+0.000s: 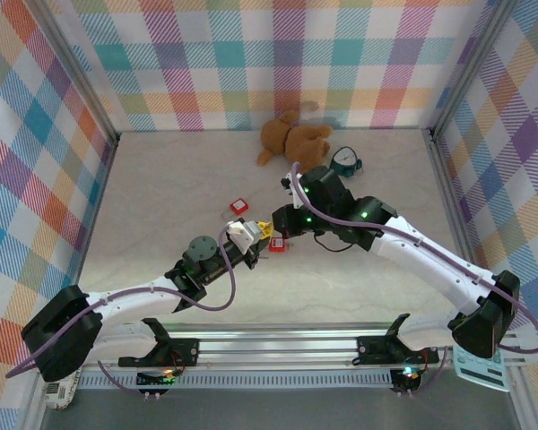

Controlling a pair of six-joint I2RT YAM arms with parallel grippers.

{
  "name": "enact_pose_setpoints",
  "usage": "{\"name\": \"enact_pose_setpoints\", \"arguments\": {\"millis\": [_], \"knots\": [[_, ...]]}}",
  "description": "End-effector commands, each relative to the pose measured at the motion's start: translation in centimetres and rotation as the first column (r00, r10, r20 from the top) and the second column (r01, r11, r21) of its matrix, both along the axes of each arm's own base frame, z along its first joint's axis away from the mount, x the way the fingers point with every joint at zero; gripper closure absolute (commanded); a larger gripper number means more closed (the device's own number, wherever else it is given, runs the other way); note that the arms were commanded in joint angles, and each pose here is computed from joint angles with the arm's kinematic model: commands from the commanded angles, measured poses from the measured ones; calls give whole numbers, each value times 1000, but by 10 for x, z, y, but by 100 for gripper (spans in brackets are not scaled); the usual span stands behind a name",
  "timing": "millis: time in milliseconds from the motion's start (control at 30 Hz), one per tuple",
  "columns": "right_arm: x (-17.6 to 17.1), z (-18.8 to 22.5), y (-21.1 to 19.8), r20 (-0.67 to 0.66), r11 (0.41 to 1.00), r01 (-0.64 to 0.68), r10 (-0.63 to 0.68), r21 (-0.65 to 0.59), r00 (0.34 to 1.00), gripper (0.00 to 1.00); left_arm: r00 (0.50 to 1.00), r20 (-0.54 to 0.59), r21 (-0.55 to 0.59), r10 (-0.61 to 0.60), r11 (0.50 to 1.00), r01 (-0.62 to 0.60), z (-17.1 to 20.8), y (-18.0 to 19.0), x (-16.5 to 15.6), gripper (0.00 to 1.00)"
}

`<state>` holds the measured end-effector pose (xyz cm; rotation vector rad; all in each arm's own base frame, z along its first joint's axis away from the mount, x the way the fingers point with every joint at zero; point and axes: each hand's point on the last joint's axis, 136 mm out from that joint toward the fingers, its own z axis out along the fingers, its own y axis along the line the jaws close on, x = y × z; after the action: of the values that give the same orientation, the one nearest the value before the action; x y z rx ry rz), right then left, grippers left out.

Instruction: Unlock with the key

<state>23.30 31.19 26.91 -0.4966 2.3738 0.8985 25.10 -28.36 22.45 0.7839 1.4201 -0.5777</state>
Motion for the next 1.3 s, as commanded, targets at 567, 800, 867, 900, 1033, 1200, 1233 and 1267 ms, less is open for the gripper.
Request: {"name": "enact_pose_setpoints", "arguments": {"millis": [567, 800, 867, 900, 1033, 1200, 1233, 1267], "knots": [[11, -3, -24, 62, 995, 88, -84, -51, 994, 100, 998, 59, 29, -25, 999, 23, 26, 6, -5, 100], [7, -7, -22, 94, 998, -11, 17, -58, 995, 96, 999, 23, 68, -33, 997, 32, 17, 3, -1, 100], [5, -3, -21, 173, 995, -74, 84, -64, 981, 89, 998, -23, 83, -59, 995, 61, 12, 1, -3, 100], [1, -2, -19, 222, 990, -128, 137, -54, 965, 87, 996, -59, 89, -72, 993, 77, 9, 0, -4, 100], [-13, 10, -20, 338, 958, -279, 241, 67, 910, 70, 950, -253, 42, -185, 978, 202, 10, -5, -11, 100], [-20, 19, -22, 367, 900, -407, 330, 155, 870, 65, 844, -429, -18, -322, 937, 349, 6, -10, -22, 100], [-21, 19, -22, 373, 895, -418, 338, 159, 864, 65, 809, -469, -43, -354, 924, 379, 6, -11, -24, 100], [-21, 20, -21, 381, 889, -429, 345, 162, 858, 65, 778, -499, -62, -382, 911, 407, 6, -13, -25, 100]]}}
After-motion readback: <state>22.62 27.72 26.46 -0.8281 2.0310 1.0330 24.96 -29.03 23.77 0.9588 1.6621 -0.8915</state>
